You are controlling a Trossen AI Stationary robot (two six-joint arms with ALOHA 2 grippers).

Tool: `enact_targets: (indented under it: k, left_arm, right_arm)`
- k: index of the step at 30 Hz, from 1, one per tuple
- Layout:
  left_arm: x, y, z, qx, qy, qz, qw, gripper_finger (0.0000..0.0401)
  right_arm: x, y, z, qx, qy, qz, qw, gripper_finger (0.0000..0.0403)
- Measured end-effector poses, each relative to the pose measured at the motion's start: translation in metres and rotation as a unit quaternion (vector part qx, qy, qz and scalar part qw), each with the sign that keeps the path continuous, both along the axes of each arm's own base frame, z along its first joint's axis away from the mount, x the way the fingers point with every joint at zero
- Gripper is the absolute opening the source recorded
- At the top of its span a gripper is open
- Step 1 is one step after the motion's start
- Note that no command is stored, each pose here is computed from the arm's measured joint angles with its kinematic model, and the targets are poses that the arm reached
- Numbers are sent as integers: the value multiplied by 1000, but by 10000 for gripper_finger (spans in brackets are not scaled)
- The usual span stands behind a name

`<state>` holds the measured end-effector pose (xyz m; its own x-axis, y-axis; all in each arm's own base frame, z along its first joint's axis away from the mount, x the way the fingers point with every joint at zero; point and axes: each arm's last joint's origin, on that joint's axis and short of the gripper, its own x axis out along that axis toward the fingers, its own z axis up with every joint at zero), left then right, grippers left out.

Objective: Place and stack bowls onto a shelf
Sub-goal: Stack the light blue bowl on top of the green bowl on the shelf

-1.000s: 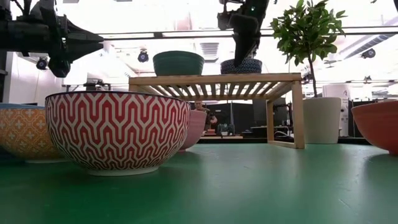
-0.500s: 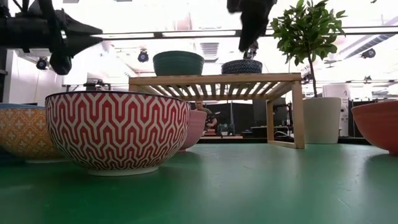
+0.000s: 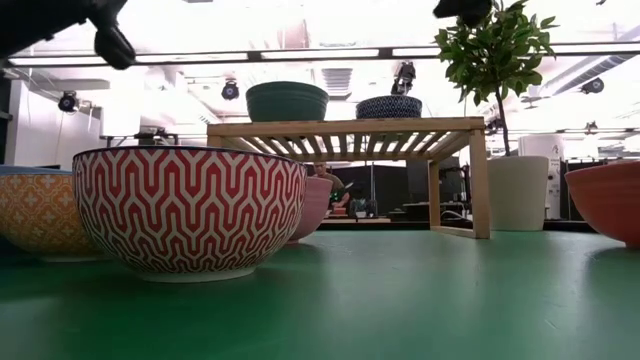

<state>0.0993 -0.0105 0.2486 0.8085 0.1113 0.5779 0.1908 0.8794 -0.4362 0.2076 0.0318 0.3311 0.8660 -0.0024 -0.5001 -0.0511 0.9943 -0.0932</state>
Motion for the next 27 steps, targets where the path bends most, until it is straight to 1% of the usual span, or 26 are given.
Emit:
enact_targets:
  k: [5, 7, 9, 12, 14, 17, 19, 21, 22, 24, 27]
  left_arm:
    - [20, -4, 13, -11, 34, -17, 999, 75]
    - [31, -7, 19, -17, 54, -30, 998, 75]
    - [42, -12, 27, -18, 78, -58, 995, 75]
    - [60, -25, 38, -19, 125, -101, 987, 75]
    - [72, -35, 49, -17, 161, -119, 980, 75]
    - [92, -52, 64, -22, 239, -134, 961, 74]
    - [105, -62, 72, -33, 309, -130, 941, 71]
    - [117, -72, 77, -45, 389, -113, 913, 67]
    - [122, -76, 76, -51, 435, -99, 893, 65]
    - [133, -85, 70, -72, 522, -65, 848, 62]
    - [149, -95, 66, -104, 616, -26, 780, 59]
  right_arm:
    - [-15, 11, -34, -2, -67, 25, 997, 68]
    - [-20, 12, -46, 3, -79, 28, 996, 68]
    - [-24, 11, -58, 12, -83, 26, 996, 68]
    - [-31, 9, -74, 28, -67, 16, 997, 68]
    - [-35, 8, -82, 36, -59, 11, 998, 68]
    - [-41, 6, -91, 35, -55, 11, 998, 68]
    - [-44, 5, -94, 26, -56, 15, 998, 67]
    - [-47, 5, -97, 15, -58, 21, 998, 65]
    - [-47, 5, -98, 9, -60, 24, 998, 64]
    - [-48, 4, -104, 3, -67, 28, 997, 63]
    - [-49, 4, -113, -2, -76, 31, 997, 64]
